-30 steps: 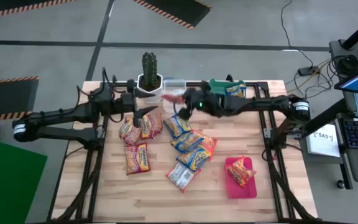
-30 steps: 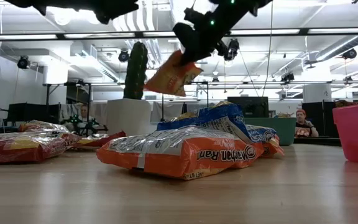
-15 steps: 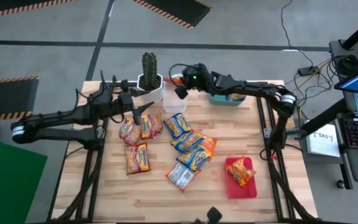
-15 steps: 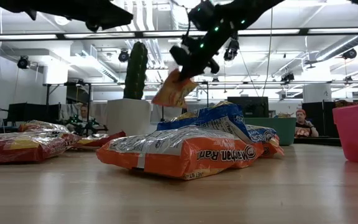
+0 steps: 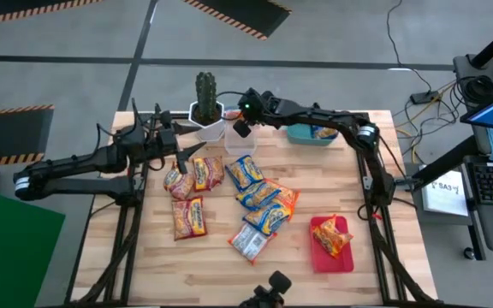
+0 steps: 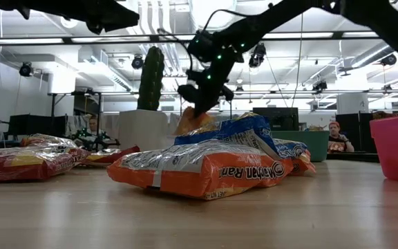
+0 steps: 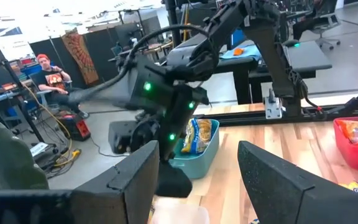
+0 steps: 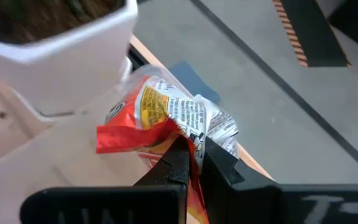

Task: Sort Maruchan noodles
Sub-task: Put the orange noodle pack into the transparent bin, then put the blue noodle pack into the green bin

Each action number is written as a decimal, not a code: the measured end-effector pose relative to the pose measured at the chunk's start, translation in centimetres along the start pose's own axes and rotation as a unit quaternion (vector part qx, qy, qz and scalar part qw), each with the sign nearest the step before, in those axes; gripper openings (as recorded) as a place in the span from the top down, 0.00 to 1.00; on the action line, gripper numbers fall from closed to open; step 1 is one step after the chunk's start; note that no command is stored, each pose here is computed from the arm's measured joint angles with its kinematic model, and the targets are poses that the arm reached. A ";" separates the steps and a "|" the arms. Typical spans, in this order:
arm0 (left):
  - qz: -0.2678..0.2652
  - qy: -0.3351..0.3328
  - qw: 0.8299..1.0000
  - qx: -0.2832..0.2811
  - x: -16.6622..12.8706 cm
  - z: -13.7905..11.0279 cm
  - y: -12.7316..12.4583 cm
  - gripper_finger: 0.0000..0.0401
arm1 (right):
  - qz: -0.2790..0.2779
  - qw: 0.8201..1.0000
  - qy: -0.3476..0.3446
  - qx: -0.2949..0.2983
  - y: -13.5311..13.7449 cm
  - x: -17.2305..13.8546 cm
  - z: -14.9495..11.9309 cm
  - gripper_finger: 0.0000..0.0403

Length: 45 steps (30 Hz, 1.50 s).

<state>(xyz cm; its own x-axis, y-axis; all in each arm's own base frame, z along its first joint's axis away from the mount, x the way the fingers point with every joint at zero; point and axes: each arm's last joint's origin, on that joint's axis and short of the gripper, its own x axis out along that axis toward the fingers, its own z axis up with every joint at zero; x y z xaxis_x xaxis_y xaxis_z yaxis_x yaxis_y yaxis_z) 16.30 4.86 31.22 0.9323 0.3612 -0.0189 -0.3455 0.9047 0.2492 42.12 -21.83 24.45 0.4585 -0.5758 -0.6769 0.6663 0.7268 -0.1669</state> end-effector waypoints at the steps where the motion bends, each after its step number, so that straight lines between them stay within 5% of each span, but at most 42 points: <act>1: 0.000 0.000 1.000 0.000 0.0 0.0 0.0 0.49 | -0.007 1.000 0.007 -0.003 0.1 0.3 -0.1 0.97; 12: 0.000 0.000 1.000 0.000 0.0 0.0 0.0 0.49 | -0.013 1.000 0.020 0.011 0.7 2.2 0.1 0.96; 29: -0.001 -0.002 1.000 -0.003 -0.1 0.1 0.0 0.49 | -0.074 0.996 -0.043 0.019 0.1 2.9 1.3 0.61; 38: -0.002 -0.001 1.000 -0.004 -0.1 0.0 0.0 0.49 | -0.096 0.994 -0.055 -0.019 -0.2 3.8 1.3 0.63; 45: -0.005 0.011 1.000 -0.001 -0.2 -0.2 -0.1 0.49 | -0.073 0.996 -0.021 -0.036 -0.8 -0.8 2.1 0.68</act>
<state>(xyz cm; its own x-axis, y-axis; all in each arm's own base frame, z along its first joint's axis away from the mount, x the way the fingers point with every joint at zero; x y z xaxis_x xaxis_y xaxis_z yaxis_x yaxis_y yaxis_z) 16.14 4.79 31.03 0.9330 0.3573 -0.0431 -0.3365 0.9086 0.2472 42.49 -22.72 26.67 0.3855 -0.6912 -0.6113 0.6848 0.6583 -0.3125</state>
